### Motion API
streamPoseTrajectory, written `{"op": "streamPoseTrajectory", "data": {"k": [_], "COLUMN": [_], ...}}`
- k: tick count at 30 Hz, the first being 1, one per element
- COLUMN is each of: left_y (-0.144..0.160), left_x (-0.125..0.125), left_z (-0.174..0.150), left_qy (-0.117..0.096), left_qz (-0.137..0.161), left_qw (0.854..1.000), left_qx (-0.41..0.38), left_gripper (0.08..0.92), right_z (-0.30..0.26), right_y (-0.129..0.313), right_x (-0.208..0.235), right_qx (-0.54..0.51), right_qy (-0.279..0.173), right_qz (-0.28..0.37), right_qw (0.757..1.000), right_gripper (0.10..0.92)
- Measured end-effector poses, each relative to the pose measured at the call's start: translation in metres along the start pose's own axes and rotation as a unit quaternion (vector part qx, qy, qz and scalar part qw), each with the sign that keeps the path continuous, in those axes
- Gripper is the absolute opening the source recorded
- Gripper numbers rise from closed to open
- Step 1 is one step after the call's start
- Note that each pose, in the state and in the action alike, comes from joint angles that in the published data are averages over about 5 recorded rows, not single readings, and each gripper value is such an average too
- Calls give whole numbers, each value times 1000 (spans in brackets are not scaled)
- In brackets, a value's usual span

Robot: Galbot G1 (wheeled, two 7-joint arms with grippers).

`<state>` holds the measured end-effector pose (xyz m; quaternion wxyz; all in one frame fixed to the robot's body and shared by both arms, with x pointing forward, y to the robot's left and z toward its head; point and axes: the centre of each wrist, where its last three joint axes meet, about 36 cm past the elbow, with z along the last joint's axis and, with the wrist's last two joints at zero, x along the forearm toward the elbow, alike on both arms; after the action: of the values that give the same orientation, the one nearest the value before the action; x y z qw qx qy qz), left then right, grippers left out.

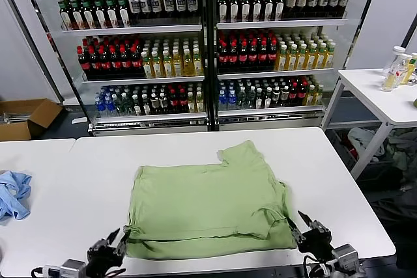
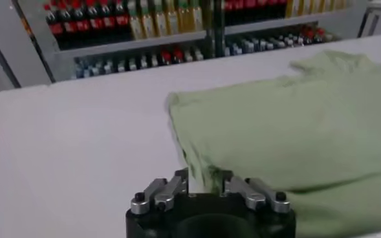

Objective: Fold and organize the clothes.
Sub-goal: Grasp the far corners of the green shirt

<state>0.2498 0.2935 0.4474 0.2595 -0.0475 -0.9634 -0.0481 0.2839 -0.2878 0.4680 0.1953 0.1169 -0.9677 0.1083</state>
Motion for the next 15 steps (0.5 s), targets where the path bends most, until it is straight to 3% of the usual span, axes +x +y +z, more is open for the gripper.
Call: {"op": "streamPoseTrajectory", "data": {"k": [4,9,15], "left_y": [7,19,35], "left_x": [-13,-41,-83], "left_z": [-7,-13,-29], "left_qy": [-19,-27,-37], "left_qz": [-5,-13,-21], "left_qw": [1000,999,998], "left_qx": [9,25,37], "left_gripper": [530,695,814], "right_z": [-10,-27,-49], "right_y": [-4,-11,-18], "right_x": [-23,-65,-121], "right_qx": [-20,-44,-66], "right_qy": [-8,-8,-4], "right_qz": [6,15,16], "right_qw": [1000,999,998], "right_gripper": [682,807,822]}}
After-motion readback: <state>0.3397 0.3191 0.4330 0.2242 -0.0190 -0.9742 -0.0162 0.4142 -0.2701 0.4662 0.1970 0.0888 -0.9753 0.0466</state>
